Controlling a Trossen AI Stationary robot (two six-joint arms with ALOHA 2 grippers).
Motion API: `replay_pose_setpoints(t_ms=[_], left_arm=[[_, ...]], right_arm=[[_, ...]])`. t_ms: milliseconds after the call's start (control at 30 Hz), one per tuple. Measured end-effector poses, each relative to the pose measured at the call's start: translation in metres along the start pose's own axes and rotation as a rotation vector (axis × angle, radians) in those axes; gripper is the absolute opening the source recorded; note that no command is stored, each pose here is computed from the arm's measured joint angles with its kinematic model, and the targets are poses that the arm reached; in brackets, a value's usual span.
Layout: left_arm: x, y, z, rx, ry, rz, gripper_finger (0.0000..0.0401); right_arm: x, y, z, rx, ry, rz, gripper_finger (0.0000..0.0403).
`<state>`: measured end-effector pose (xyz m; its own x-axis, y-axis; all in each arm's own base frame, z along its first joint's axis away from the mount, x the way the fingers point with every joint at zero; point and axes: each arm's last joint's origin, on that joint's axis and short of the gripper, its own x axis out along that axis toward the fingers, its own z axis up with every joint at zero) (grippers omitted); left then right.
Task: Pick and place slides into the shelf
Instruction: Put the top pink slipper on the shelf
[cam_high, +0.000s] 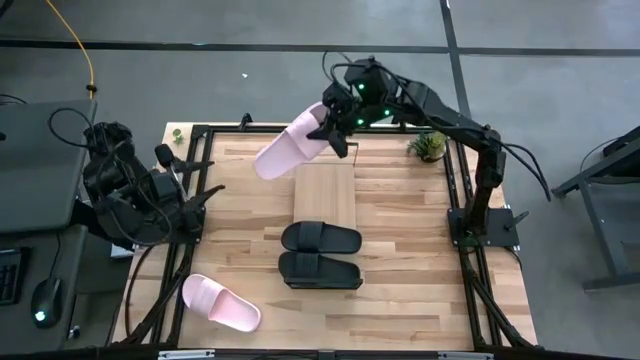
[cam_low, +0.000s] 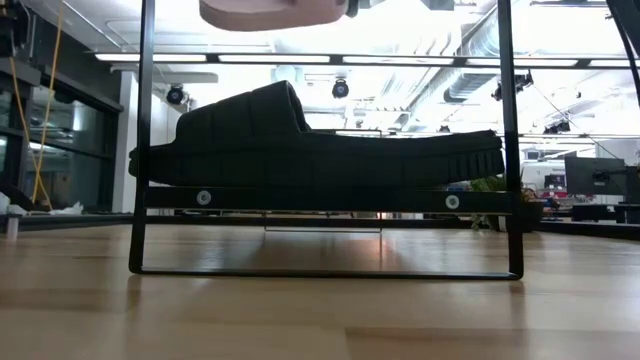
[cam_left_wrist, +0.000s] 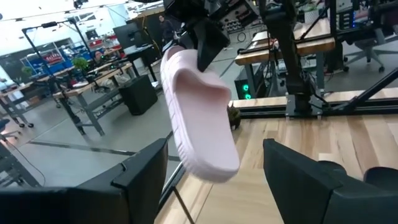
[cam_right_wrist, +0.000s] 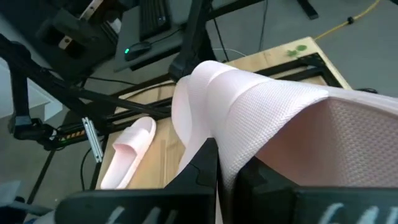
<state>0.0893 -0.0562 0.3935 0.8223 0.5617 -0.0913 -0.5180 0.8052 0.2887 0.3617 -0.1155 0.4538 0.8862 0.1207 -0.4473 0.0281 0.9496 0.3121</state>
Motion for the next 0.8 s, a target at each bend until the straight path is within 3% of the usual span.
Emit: replay_pose_setpoints(t_ms=[233, 467, 800], left_arm=[[-0.005, 0.034, -0.008, -0.065, -0.006, -0.004, 0.0246], [-0.008, 0.06, -0.023, -0.145, -0.018, -0.012, 0.0246], [-0.008, 0.06, -0.035, -0.116, -0.018, -0.01, 0.0246]], right_arm=[[-0.033, -0.005, 0.002, 0.009, -0.005, -0.015, 0.0], [-0.063, 0.014, 0.001, -0.043, -0.018, -0.005, 0.0], [-0.11, 0.033, -0.008, -0.059, -0.001, -0.078, 0.0]])
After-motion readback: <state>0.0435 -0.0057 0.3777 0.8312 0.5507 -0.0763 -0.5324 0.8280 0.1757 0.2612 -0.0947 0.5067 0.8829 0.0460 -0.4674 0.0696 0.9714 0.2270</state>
